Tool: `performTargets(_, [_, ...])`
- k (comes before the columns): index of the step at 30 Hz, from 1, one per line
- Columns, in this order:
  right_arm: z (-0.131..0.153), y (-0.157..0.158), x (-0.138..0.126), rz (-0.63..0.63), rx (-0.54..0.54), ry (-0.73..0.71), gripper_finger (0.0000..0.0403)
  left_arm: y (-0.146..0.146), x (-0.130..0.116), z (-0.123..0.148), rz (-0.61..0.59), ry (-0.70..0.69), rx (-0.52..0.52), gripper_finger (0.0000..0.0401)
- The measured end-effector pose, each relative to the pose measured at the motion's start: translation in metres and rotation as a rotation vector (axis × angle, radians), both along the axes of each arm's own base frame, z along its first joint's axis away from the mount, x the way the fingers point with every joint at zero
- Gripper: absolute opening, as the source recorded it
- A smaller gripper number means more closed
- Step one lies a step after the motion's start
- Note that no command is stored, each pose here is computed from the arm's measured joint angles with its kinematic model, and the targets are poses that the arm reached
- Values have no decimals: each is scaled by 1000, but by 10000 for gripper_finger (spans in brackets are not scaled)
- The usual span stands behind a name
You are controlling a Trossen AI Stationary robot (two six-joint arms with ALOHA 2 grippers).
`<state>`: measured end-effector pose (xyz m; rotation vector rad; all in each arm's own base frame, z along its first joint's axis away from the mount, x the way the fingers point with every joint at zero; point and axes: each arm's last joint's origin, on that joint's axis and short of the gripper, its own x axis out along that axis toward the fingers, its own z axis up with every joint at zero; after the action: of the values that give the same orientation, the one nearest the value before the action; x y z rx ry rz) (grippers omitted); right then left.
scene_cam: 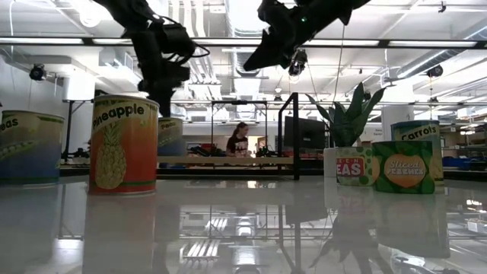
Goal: Pick and place cans onto a shelf
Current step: Put the right canned peas on the shelf, then put the canned pineapple on the shelf
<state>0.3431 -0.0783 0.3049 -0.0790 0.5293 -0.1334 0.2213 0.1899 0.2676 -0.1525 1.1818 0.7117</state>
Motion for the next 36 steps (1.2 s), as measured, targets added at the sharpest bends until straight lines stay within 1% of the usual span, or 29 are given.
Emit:
performTargets(3, [-2,4,0,12,0,7,12,1,-6,-1,51,101,51,0])
performTargets(6, [-2,7,1,22,1,8,12,1,-10,-2,71,148,53,0])
performTargets(15, [-3,9,2,27,0,10,12,1,-11,1,71,141,50,0])
performTargets(17, [-3,10,2,28,2,11,12,-1,-10,8,66,124,54,0])
performTargets(19, [-3,12,2,30,7,15,12,-5,-8,22,65,79,82,0])
performTargets(21, [-3,16,1,40,11,19,12,-14,-7,36,66,42,85,0])
performTargets(24, [-1,27,-2,67,18,26,12,-37,-3,49,16,-48,28,0])
performTargets(26, [-2,35,-5,87,20,31,12,-61,1,58,-60,-125,-12,0])
performTargets(28, [-6,44,-8,108,32,42,12,-86,4,62,-130,-164,-35,0])
performTargets(33, [-19,66,-15,119,25,46,12,-156,10,66,-303,-232,-109,0])
performTargets(36, [-30,75,-20,119,16,54,12,-198,14,59,-407,-250,-166,0])
